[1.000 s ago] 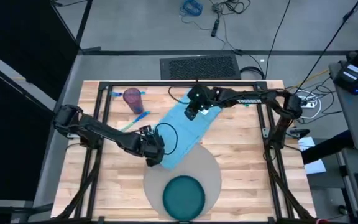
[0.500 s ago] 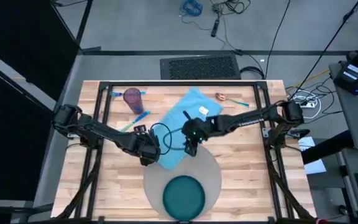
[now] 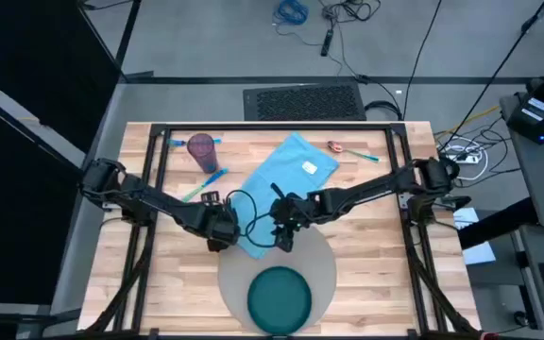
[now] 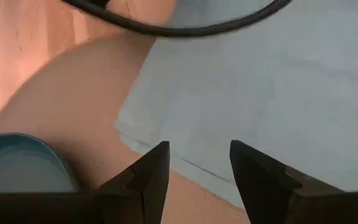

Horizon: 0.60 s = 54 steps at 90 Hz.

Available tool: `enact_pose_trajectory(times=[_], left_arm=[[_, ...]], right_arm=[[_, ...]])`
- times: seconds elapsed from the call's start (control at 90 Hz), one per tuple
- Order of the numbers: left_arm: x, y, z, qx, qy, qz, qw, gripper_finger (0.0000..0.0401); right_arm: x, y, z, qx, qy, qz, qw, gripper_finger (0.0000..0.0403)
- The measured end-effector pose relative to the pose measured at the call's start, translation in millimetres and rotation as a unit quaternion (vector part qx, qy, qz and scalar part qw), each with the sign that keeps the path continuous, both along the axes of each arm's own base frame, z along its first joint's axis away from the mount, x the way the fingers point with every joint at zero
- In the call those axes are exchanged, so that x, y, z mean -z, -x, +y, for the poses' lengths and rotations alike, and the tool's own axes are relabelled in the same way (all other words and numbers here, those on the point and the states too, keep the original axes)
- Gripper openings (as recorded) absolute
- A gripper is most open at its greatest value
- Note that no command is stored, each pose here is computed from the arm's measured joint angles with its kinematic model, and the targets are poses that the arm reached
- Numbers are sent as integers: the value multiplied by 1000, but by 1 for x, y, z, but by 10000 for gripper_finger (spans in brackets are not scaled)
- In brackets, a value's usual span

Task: Set table place
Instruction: Fold the blue napkin

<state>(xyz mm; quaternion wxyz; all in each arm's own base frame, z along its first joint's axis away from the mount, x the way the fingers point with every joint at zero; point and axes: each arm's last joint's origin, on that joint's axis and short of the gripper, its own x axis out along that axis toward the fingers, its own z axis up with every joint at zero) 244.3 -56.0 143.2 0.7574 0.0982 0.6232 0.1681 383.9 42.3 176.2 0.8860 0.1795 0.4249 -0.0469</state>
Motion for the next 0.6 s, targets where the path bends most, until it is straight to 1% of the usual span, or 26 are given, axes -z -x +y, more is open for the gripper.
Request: enact_pose_trajectory(times=[0.111, 0.244, 0.3, 0.411, 0.478, 0.6], left_arm=[[2, 0, 1, -1, 0, -5, 1000, 109], [2, -2, 1, -2, 3, -12, 1000, 109], [2, -2, 1, -2, 4, -15, 1000, 109], [2, -2, 0, -2, 4, -16, 1000, 109], [2, -3, 0, -2, 5, -19, 1000, 109], [2, -4, 0, -2, 8, -28, 1000, 109]], right_arm=[[4, 3, -3, 6, 20, 21, 1000, 157], [11, 14, -14, 34, 51, 93, 994, 157], [14, 20, -21, 52, 71, 129, 988, 157], [19, 32, -37, 97, 117, 194, 969, 157], [19, 35, -48, 116, 125, 208, 963, 157], [19, 36, -64, 125, 124, 215, 961, 157]])
